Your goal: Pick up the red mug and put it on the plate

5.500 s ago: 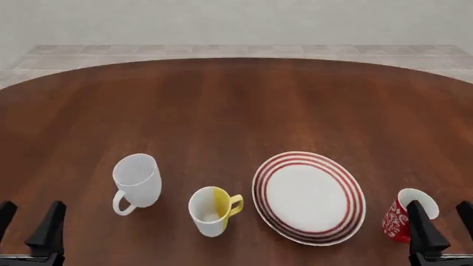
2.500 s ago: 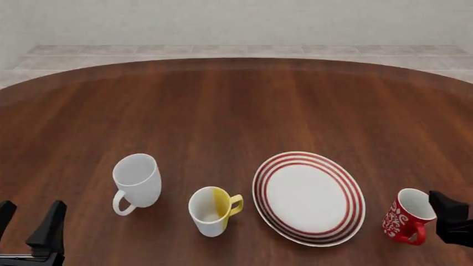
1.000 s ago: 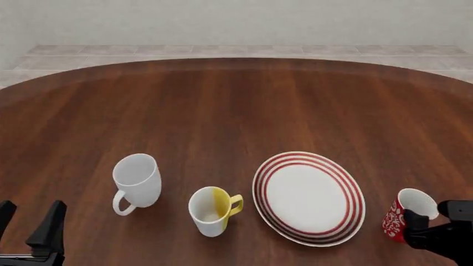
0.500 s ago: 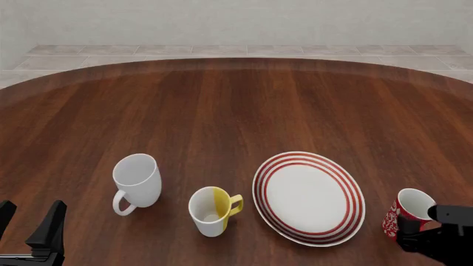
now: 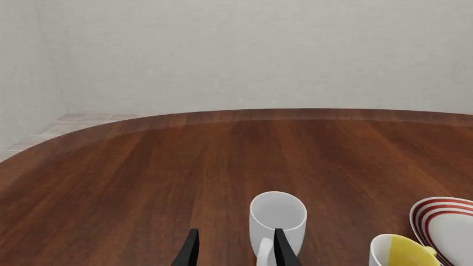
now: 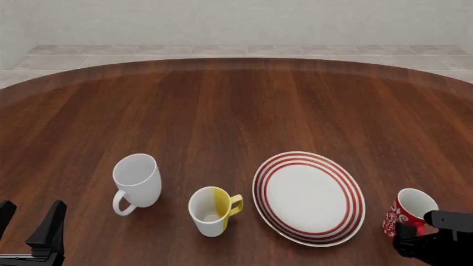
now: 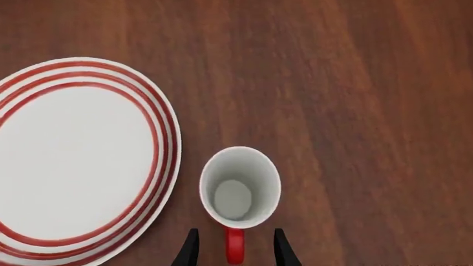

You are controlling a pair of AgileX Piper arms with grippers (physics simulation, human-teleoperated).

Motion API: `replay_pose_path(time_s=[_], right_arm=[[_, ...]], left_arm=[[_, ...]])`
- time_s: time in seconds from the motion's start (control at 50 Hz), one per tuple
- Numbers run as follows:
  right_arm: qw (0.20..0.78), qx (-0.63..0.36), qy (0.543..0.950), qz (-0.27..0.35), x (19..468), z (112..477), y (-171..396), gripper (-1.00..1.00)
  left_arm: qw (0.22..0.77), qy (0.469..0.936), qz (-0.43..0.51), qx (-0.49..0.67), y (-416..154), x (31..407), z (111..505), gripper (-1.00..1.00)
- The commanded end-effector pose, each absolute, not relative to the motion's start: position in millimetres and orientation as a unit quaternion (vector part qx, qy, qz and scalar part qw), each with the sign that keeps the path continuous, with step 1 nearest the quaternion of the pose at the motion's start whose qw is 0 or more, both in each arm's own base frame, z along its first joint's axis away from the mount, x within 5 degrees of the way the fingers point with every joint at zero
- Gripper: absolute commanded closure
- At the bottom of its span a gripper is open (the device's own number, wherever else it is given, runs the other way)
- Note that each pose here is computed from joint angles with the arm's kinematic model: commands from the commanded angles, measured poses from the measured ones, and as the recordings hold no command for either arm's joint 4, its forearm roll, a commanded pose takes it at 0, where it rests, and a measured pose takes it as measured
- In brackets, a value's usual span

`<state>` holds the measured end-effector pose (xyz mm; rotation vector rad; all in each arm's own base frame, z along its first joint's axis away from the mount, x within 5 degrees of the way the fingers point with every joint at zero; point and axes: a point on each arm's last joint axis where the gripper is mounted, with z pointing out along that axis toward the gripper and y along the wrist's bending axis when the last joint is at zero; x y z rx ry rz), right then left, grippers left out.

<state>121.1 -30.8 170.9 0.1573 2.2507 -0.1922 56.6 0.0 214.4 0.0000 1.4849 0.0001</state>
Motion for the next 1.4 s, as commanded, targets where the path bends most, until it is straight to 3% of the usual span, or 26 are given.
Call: replay_pose_path(time_s=[0.02, 0.32, 0.34, 0.76, 1.4], right_arm=[[0.418, 0.069, 0.902, -0.077, 122.2, 163.2, -32.1, -1.00], [0.409, 0.080, 0.906, -0.069, 120.7, 153.2, -31.6, -1.00], [0.409, 0.085, 0.906, -0.069, 121.2, 153.4, -32.3, 1.00], [0.415, 0.092, 0.902, -0.079, 123.5, 165.5, -36.7, 1.00], [0.506, -0.004, 0.858, -0.084, 134.7, 263.7, -21.7, 1.00]], left_arm=[[0.737, 0.676, 0.000, 0.000, 0.0, 56.6, 214.4, -1.00], [0.737, 0.676, 0.000, 0.000, 0.0, 56.6, 214.4, -1.00], [0.737, 0.676, 0.000, 0.000, 0.0, 56.6, 214.4, -1.00], [0.737, 0.676, 0.000, 0.000, 0.0, 56.6, 214.4, -1.00], [0.737, 0.676, 0.000, 0.000, 0.0, 56.6, 214.4, -1.00]])
